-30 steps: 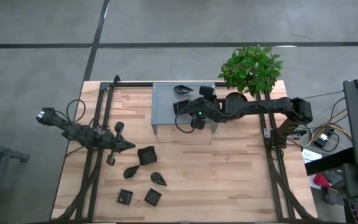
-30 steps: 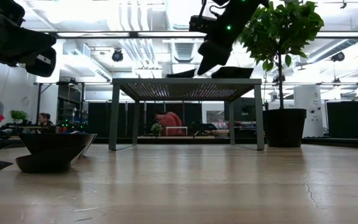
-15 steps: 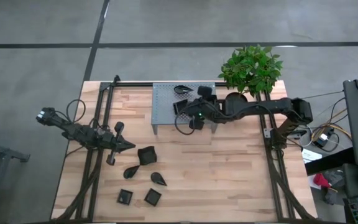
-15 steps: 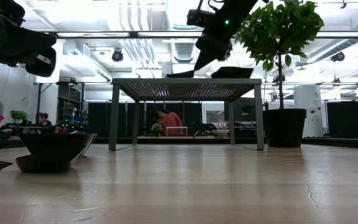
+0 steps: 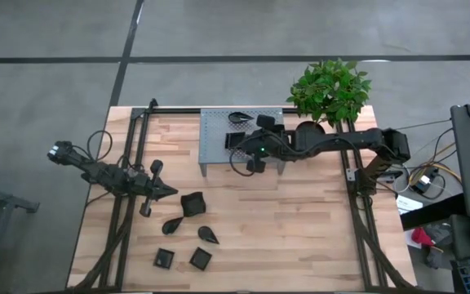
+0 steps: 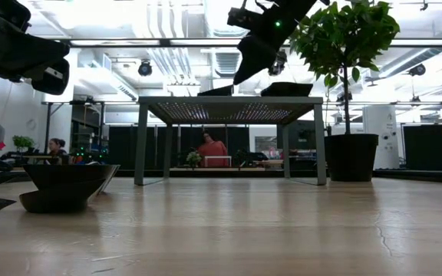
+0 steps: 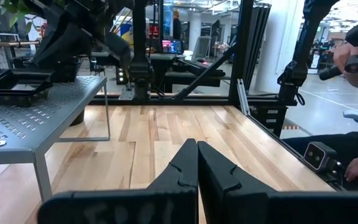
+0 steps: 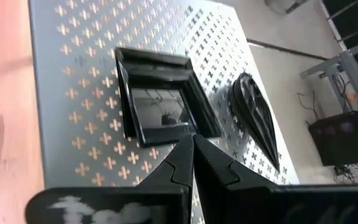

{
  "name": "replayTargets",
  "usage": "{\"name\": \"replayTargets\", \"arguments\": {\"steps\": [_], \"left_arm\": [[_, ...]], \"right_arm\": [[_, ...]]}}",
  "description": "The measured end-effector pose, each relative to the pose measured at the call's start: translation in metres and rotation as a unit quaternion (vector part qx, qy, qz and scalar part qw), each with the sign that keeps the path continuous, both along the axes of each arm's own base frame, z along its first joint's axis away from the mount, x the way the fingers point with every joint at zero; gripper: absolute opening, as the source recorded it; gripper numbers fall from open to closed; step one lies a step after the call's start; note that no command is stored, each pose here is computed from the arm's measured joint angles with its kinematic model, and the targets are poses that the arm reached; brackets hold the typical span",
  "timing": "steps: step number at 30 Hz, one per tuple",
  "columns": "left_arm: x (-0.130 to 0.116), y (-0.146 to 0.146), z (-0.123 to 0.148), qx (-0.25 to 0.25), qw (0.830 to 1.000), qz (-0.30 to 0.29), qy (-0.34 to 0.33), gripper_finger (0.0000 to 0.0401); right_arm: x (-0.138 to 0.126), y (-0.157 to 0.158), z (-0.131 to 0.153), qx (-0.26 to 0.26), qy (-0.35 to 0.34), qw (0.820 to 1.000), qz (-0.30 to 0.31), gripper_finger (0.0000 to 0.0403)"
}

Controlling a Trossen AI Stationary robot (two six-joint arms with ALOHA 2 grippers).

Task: Pick & Place Mini shaped plates
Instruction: Stack the black square plate on top of the black square plates on the shelf

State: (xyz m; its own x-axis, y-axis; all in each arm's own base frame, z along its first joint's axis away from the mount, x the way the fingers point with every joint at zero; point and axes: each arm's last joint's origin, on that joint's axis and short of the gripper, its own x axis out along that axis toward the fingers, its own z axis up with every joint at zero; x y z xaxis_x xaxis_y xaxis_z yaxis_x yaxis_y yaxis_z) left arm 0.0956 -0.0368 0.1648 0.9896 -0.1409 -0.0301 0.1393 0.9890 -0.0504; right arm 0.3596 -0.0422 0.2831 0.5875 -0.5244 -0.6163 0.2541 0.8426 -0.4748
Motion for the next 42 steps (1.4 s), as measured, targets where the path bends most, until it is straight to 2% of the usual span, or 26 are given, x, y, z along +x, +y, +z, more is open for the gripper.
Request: {"name": "replayTargets", "arguments": {"steps": [8,10,15,18,24,31,42], "left_arm": [[0.0,0.0,0.0,0.0,1.0,0.0,0.0,0.0],[0.0,0.0,0.0,0.0,1.0,0.0,0.0,0.0],[0.0,0.0,0.0,0.0,1.0,0.0,0.0,0.0],[0.0,0.0,0.0,0.0,1.0,0.0,0.0,0.0],[0.0,0.0,0.0,0.0,1.0,0.0,0.0,0.0],[0.0,0.0,0.0,0.0,1.0,0.0,0.0,0.0],[0.0,0.0,0.0,0.0,1.0,0.0,0.0,0.0]], "right_arm": [[0.0,0.006,0.003,-0.045,0.016,0.999,0.009,0.0008],[-0.001,0.013,0.005,-0.054,0.021,0.998,0.033,0.0008],[0.004,0.032,0.003,-0.026,0.022,0.99,0.137,0.0008],[0.006,0.036,0.001,-0.037,0.031,0.987,0.155,0.0014],[0.009,0.036,0.0,-0.054,0.035,0.984,0.166,0.0062],[0.01,0.033,0.0,-0.072,0.034,0.987,0.142,0.0115],[0.007,0.023,-0.009,-0.068,0.046,0.988,0.131,0.0109]]}}
